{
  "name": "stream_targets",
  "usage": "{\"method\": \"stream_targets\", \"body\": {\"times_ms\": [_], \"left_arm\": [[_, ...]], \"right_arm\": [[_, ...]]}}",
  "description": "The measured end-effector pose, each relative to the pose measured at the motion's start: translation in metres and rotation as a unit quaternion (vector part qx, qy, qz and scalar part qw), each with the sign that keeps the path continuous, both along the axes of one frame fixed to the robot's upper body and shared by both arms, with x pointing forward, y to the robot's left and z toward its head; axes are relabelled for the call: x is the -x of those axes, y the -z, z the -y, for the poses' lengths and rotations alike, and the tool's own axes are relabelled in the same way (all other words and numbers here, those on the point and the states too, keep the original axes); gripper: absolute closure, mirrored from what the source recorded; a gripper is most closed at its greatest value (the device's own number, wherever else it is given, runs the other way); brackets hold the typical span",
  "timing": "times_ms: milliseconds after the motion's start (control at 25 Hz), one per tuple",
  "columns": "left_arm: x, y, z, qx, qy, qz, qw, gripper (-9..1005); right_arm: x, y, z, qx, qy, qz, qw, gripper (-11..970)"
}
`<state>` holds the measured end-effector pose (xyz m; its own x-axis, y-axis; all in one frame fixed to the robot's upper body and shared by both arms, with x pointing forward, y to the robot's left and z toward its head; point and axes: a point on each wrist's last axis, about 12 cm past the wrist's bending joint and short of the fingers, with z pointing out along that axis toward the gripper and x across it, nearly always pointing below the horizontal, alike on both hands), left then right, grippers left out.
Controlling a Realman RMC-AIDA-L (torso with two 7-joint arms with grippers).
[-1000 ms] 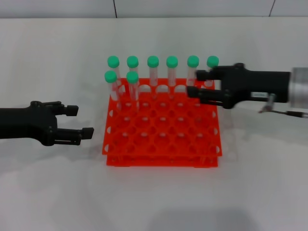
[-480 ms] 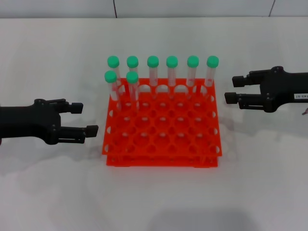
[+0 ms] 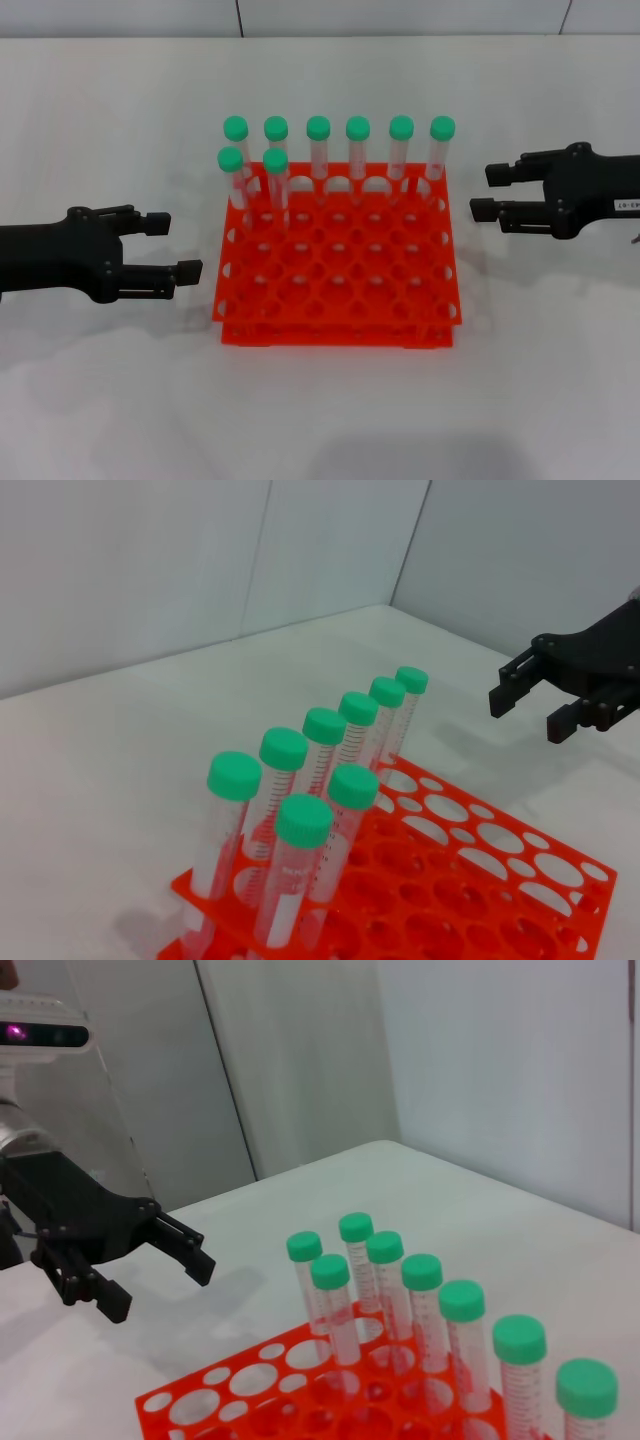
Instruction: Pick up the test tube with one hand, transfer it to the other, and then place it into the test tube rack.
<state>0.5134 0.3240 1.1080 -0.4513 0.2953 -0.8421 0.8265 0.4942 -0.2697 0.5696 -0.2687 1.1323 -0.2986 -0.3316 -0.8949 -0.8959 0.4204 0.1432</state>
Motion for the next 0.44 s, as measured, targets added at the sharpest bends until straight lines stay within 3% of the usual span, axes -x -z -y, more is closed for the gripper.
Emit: {"method": "stream_targets", "body": {"times_ms": [440], "left_arm": [[0.0001, -0.0009, -0.0008, 0.002, 0.000, 0.002, 1.000, 117]], "right_arm": [[0.0026, -0.0008, -0.0039, -0.006, -0.011, -0.001, 1.000, 432]]}}
